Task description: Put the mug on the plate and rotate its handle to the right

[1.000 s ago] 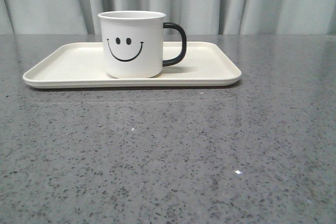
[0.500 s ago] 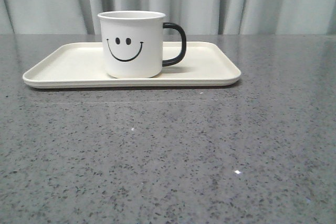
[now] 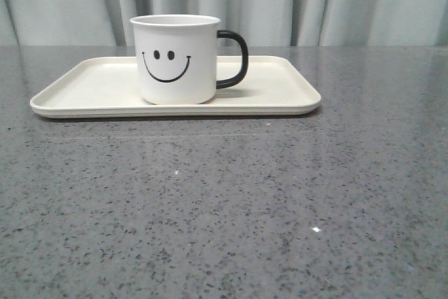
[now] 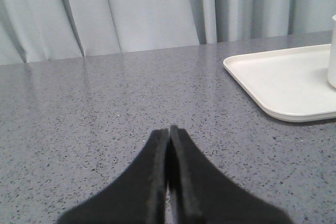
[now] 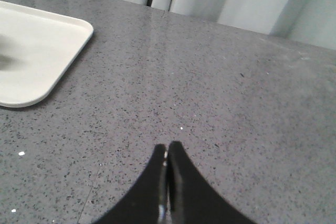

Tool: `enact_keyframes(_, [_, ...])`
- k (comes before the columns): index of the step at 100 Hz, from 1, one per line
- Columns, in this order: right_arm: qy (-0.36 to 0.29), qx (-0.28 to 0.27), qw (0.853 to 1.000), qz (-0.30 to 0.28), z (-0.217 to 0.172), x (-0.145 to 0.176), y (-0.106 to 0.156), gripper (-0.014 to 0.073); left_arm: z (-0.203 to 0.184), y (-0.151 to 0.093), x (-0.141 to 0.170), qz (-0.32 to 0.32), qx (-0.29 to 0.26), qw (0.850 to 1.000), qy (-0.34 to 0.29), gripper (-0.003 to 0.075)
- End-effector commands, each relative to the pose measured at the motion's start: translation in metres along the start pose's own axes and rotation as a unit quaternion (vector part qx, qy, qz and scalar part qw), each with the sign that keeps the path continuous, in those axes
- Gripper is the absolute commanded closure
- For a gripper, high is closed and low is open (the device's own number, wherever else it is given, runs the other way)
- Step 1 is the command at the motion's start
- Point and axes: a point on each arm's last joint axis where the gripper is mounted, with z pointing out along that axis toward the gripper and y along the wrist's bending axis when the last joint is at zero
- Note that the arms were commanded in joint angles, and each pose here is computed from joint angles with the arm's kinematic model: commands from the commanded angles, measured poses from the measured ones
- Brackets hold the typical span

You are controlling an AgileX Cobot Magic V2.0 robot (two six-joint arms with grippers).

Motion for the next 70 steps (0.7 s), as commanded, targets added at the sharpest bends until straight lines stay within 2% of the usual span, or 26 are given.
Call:
enact_keyframes(1, [-0.062,0.018,0.998,0.021,-0.008,0.0,-0.002,0.0661,-0.002,0.0,-0.006,-0.006,-0.001,0.999,-0.054,0.074])
enact_keyframes(35, [-0.089,0.036,0.994,0.057,-0.02,0.051,0.002,0.0661,-0.002,0.0,-0.006,-0.006,-0.001,0.999,-0.054,0.074])
enact_keyframes(70, [-0.122,0.035,0.99,0.065,-0.018,0.073,0.005,0.0661,-0.002,0.0,-0.006,-0.006,-0.001,0.999,-0.054,0.074])
